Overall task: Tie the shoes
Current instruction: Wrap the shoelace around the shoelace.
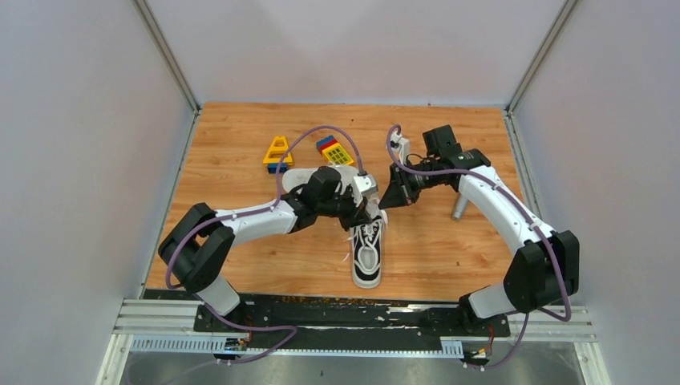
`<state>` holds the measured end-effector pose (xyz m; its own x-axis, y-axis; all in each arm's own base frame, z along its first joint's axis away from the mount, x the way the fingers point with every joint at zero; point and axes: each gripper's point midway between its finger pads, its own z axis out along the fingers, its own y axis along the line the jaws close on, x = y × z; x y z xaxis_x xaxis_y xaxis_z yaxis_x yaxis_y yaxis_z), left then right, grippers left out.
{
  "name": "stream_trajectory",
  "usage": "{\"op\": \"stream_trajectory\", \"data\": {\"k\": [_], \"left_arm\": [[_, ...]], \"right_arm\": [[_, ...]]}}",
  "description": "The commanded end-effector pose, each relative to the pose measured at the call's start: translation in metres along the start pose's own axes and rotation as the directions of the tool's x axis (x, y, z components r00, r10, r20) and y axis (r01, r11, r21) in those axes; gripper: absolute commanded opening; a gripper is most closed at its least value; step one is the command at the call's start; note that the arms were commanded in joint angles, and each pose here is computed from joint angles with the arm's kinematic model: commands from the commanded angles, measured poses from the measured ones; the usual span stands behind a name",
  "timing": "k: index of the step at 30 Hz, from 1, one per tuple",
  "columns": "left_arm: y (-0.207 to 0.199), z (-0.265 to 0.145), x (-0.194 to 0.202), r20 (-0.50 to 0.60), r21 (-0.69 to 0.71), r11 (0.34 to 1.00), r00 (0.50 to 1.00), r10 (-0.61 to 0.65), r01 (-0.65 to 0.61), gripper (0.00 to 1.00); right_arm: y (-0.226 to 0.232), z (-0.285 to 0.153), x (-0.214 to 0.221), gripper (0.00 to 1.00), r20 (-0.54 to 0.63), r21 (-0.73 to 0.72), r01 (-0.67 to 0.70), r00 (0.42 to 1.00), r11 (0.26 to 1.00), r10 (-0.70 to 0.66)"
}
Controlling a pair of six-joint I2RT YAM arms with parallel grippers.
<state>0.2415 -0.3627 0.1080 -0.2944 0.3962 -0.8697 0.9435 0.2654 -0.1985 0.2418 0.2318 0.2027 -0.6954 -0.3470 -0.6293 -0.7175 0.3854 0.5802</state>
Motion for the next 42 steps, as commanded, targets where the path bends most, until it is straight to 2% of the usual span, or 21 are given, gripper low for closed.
{"op": "stream_trajectory", "data": {"k": [1, 12, 21, 28, 31, 36, 42], "left_arm": [[0.002, -0.013, -0.027, 0.087, -0.032, 0.999, 0.996, -0.021, 0.024, 0.00], [0.009, -0.011, -0.004, 0.043, -0.040, 0.999, 0.999, 0.020, -0.019, 0.00], [0.012, -0.009, 0.005, 0.038, -0.037, 0.999, 0.999, 0.009, -0.007, 0.00], [0.009, -0.001, 0.003, 0.060, 0.001, 1.000, 0.998, -0.011, 0.011, 0.00], [0.005, 0.003, -0.002, 0.074, 0.041, 0.999, 0.997, -0.005, 0.002, 0.00], [-0.001, 0.007, -0.004, 0.061, 0.089, 0.996, 0.998, -0.025, 0.020, 0.00], [-0.002, 0.011, -0.005, 0.057, 0.106, 0.993, 0.997, -0.059, 0.053, 0.00]], "right_arm": [[0.013, -0.008, 0.008, 0.00, 0.005, -0.035, 0.068, 0.998, 0.997, -0.068], [0.018, -0.019, 0.023, 0.00, -0.043, -0.016, 0.213, 0.976, 0.977, -0.214], [0.029, -0.031, 0.034, 0.00, -0.071, -0.011, 0.431, 0.900, 0.902, -0.431], [0.042, -0.024, 0.033, 0.00, -0.128, -0.018, 0.587, 0.801, 0.809, -0.584], [0.046, -0.021, 0.032, 0.00, -0.148, -0.023, 0.622, 0.772, 0.783, -0.618], [0.053, -0.019, 0.025, 0.00, -0.149, -0.020, 0.632, 0.764, 0.775, -0.628], [0.065, -0.020, 0.020, 0.00, -0.159, -0.020, 0.722, 0.681, 0.692, -0.715]]}}
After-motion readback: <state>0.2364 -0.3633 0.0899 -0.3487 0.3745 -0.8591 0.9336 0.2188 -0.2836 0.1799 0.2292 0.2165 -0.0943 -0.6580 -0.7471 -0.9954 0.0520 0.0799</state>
